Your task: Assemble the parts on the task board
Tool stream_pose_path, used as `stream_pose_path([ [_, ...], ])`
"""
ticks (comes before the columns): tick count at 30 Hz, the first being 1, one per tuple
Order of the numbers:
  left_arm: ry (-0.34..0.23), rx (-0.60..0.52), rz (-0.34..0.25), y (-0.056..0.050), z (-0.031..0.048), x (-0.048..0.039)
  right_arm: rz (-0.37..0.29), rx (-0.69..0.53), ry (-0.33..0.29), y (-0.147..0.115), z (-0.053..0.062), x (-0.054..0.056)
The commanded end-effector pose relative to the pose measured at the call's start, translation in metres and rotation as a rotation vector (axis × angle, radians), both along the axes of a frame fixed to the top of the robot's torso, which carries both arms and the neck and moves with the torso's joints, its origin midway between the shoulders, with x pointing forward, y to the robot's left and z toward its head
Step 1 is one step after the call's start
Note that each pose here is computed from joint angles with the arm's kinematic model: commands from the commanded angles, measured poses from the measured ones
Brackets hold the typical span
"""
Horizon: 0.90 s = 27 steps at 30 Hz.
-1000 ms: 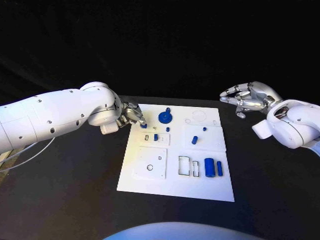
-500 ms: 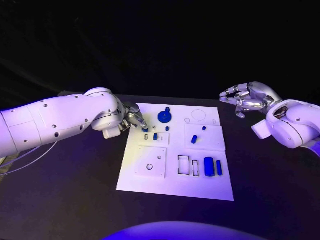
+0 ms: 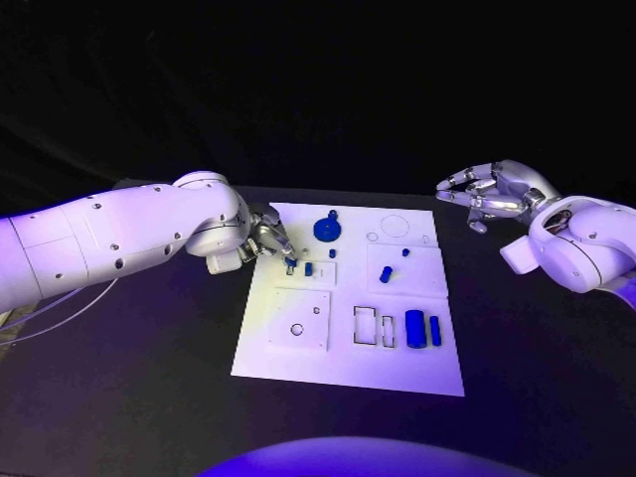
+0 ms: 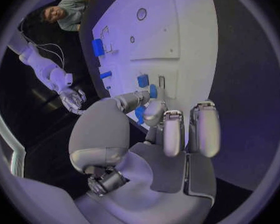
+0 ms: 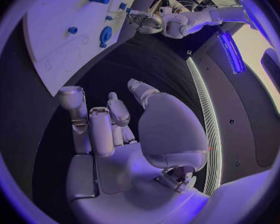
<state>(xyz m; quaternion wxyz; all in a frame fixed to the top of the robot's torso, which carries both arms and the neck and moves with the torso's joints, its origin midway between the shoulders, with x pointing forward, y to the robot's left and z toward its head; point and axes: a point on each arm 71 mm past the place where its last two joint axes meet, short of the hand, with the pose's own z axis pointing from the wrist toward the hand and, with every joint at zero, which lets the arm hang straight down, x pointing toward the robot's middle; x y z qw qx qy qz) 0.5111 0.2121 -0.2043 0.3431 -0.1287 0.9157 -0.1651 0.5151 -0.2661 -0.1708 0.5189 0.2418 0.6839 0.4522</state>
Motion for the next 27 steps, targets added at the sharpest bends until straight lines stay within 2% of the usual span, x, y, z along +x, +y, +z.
stream_pose_path([
  [1,0.046,0.038,-0.028,0.0001,-0.0027,-0.0017,0.015,0.003,0.002,0.0013,-0.0003,-0.0007],
  [10,0.046,0.083,-0.041,-0.0001,-0.0037,0.0002,0.014,0.003,0.002,0.0012,-0.0002,-0.0009],
  [27,-0.004,0.113,-0.061,-0.0061,-0.0019,0.0026,0.015,0.003,0.003,0.0013,-0.0003,-0.0009],
])
